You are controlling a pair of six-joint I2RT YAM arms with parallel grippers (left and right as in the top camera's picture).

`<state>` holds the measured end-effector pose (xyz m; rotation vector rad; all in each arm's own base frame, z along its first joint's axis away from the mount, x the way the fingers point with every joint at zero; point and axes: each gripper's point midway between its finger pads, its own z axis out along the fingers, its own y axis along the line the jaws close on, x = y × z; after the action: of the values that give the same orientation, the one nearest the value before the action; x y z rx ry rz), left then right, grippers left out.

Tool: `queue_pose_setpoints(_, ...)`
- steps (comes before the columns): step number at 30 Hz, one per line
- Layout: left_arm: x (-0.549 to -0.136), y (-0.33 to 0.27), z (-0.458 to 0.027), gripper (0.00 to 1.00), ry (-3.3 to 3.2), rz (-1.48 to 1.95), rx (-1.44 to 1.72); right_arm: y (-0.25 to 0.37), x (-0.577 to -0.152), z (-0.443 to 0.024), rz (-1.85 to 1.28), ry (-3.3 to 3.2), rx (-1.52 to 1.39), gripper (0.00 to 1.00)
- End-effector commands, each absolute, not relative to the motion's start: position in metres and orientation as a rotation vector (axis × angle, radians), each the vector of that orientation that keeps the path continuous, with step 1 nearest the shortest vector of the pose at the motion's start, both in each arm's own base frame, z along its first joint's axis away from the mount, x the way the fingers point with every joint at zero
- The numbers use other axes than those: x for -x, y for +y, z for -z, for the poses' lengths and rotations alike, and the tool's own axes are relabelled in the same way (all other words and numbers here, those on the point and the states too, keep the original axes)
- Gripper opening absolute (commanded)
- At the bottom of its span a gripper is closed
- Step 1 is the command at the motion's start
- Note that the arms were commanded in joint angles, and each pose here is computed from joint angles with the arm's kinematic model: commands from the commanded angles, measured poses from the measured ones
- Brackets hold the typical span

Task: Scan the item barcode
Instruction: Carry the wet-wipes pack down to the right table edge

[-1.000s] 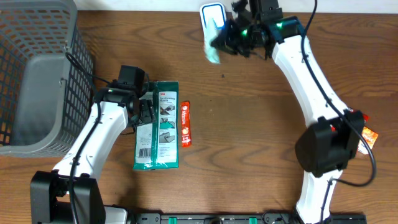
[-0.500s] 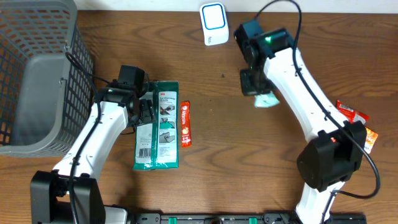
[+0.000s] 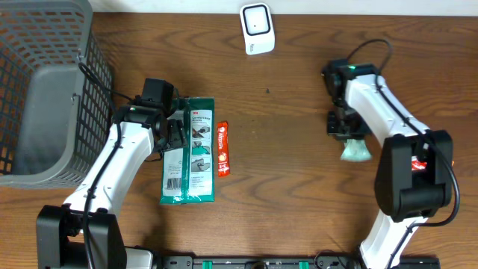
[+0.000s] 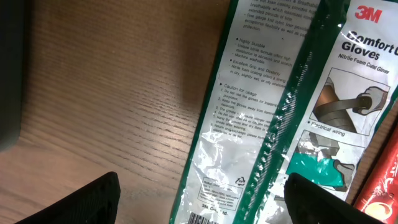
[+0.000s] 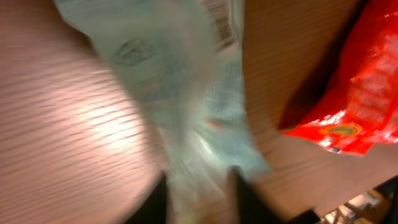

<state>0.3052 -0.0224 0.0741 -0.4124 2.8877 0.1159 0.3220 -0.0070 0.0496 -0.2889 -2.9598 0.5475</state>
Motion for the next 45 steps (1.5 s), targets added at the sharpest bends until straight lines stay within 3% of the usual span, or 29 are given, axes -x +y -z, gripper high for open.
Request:
queue_pose_setpoints(1,-0.310,-0.020,-0.081,0.85,2.865,-0.116,0.414,-0.022,-0.316,-0.047,-0.572,-2.935,0.351,0.61)
queue_pose_setpoints(3,-0.310,-0.020,-0.081,0.85,2.865,-0.116,0.414,-0.027,-0.315,-0.047,-0.571,-2.927,0.365,0.75)
queue_pose_setpoints(4,-0.310,-0.020,-0.081,0.85,2.865,-0.116,0.414,-0.028,-0.315,-0.047,-0.569,-2.927,0.353,0.77)
queue_pose_setpoints(12,-0.310,-0.020,-0.081,0.85,2.865,-0.116,0.414,-0.025,-0.326,-0.061,-0.538,-2.961,0.312,0.77)
queue_pose_setpoints(21,-0.310,-0.020,-0.081,0.85,2.865,-0.116,0.414,0.060,-0.359,-0.062,0.123,-3.098,0.146,0.80)
queue_pose_setpoints(25,-0.310,-0.020,-0.081,0.85,2.865,-0.116,0.414,0.080,-0.373,-0.058,0.211,-3.158,0.106,0.83)
queue_pose_setpoints(27,-0.310,-0.020,-0.081,0.85,2.865,-0.116,0.414,0.087,-0.375,-0.056,0.216,-3.174,0.076,0.78)
queue_pose_setpoints(29,-0.310,-0.020,-0.081,0.85,2.865,-0.116,0.414,0.096,-0.376,-0.050,0.224,-3.191,0.040,0.66)
queue_pose_setpoints(33,-0.310,-0.020,-0.081,0.85,2.865,-0.116,0.414,0.109,-0.374,-0.031,0.227,-3.219,-0.023,0.19)
queue_pose_setpoints(34,-0.310,-0.020,-0.081,0.85,2.865,-0.116,0.414,0.108,-0.373,-0.028,0.214,-3.223,-0.013,0.13)
queue_pose_setpoints(38,-0.310,-0.020,-0.081,0.85,2.865,-0.116,0.414,0.091,-0.371,-0.012,0.069,-3.244,0.106,0.04)
queue_pose_setpoints(45,-0.310,-0.020,-0.081,0.85,2.865,-0.116,0.414,0.047,-0.358,0.004,-0.141,-3.211,0.229,0.03)
